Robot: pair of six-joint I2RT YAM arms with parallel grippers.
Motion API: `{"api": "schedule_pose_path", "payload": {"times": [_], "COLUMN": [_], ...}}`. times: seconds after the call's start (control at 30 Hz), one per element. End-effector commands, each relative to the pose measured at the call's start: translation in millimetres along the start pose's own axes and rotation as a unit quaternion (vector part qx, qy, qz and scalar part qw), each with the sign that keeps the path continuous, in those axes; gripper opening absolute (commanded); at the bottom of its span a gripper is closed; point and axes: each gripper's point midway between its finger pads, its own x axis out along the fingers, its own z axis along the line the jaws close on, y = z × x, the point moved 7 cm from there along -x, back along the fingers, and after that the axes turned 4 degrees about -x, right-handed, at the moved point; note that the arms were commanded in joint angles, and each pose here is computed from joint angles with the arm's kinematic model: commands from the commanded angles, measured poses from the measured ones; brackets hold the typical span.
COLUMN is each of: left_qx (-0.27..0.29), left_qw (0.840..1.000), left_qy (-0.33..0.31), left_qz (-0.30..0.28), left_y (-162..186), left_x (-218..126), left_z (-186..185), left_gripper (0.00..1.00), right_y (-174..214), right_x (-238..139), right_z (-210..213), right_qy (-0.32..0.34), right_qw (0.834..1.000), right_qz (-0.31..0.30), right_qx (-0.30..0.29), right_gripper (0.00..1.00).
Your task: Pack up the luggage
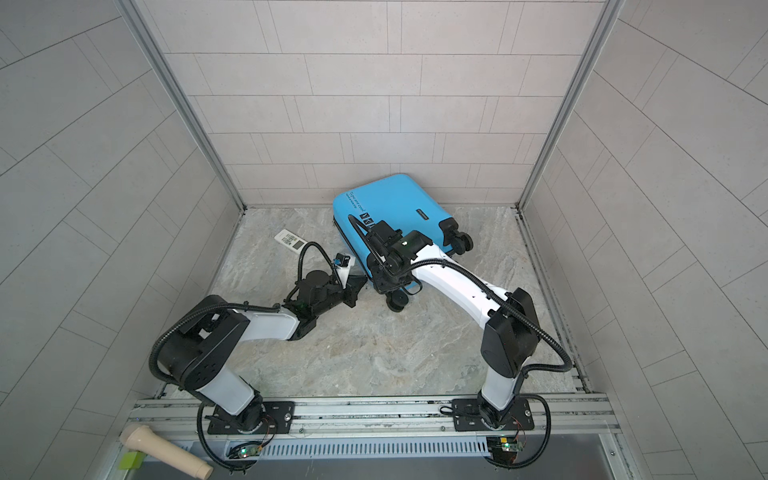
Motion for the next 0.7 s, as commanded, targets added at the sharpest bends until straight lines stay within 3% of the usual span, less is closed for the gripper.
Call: {"api": "schedule_pose_path", "payload": {"times": [0.0, 0.23, 0.57, 0.67], "left_qx": [0.036, 0.034, 0.06, 0.06], "left_qw": [0.992, 0.992, 0.994, 0.994], "left_qy": [0.122, 0.122, 0.083, 0.078], "left_qz": [-0.018, -0.01, 0.028, 0.044], "left_y": [-12, 0, 15, 21], "left_x": [-6, -5, -22, -21], "left_z": [-55, -63, -53, -51], "left_gripper": [0.0, 0.0, 0.0, 0.0], "right_y": [-43, -36, -25, -24], "right_x": [-23, -21, -47, -48], "right_z": [12, 9, -18, -21], "right_qy": [-0.047, -0.041, 0.087, 0.094], "right_qw": [0.99, 0.991, 0.989, 0.988], "right_qz": [-0.126, -0.122, -0.115, -0.111], "right_qx": [0.031, 0.027, -0.042, -0.048], "right_gripper": [0.0, 0.0, 0.0, 0.0]}}
